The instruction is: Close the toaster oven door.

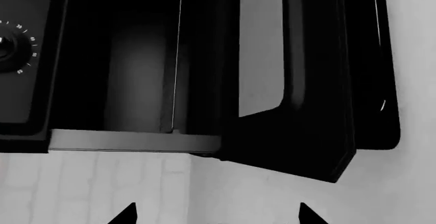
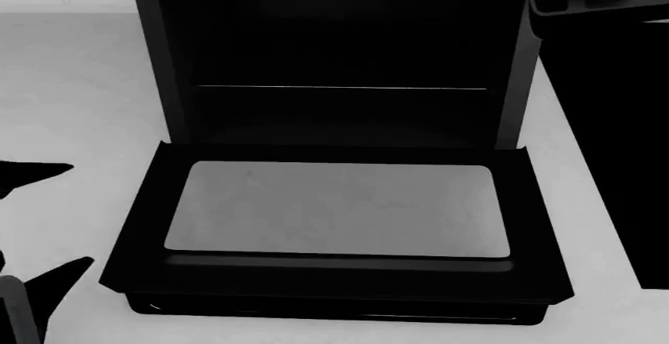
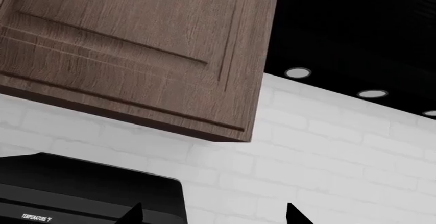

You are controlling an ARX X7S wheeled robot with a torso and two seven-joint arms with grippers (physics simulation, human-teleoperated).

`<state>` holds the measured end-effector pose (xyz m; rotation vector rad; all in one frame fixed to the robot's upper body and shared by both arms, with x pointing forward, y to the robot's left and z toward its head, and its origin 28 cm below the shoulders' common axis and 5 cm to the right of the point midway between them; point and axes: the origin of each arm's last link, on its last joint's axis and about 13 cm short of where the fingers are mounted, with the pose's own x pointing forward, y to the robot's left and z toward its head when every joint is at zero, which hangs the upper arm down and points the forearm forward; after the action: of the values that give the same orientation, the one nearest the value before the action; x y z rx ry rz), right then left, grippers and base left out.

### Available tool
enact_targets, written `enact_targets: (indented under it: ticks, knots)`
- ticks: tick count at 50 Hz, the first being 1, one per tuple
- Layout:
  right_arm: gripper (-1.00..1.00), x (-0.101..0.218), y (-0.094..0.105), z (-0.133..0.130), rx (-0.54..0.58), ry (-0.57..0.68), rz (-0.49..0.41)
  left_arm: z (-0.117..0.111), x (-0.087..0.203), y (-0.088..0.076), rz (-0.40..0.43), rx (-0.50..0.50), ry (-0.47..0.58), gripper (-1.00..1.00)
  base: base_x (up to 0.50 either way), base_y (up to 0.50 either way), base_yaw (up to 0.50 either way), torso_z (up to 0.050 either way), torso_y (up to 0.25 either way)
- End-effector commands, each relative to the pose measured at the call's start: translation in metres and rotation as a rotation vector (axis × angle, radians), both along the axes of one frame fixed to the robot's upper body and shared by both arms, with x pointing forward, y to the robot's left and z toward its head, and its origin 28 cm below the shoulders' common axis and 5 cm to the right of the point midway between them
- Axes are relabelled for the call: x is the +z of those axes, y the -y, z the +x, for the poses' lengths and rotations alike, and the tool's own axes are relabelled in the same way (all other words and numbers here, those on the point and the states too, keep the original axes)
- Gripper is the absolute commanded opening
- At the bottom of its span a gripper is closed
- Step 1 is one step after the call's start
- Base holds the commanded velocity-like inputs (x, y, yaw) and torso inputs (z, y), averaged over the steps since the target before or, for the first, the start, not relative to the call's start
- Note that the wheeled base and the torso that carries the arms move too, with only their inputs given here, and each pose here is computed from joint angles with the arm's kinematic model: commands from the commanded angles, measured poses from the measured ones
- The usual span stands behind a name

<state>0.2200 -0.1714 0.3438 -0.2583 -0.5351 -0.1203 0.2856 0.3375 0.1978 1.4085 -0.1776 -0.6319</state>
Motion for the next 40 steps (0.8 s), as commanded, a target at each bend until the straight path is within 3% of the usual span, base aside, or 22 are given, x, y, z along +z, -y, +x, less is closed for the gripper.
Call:
enact_targets:
  ticks: [1, 40]
  knots:
    - [1.0, 0.0, -0.001, 0.0, 0.0, -0.001, -0.003, -0.001, -0.016, -0.001, 0.029, -0.007, -0.031, 1.0, 0.0, 0.0, 0.0, 0.0, 0.0]
    - [1.0, 0.0, 0.0, -0.001, -0.007, -0.003, -0.006, 0.027, -0.028, 0.007, 0.062, -0.056, -0.018, 1.0, 0.0, 0.0, 0.0, 0.0, 0.0]
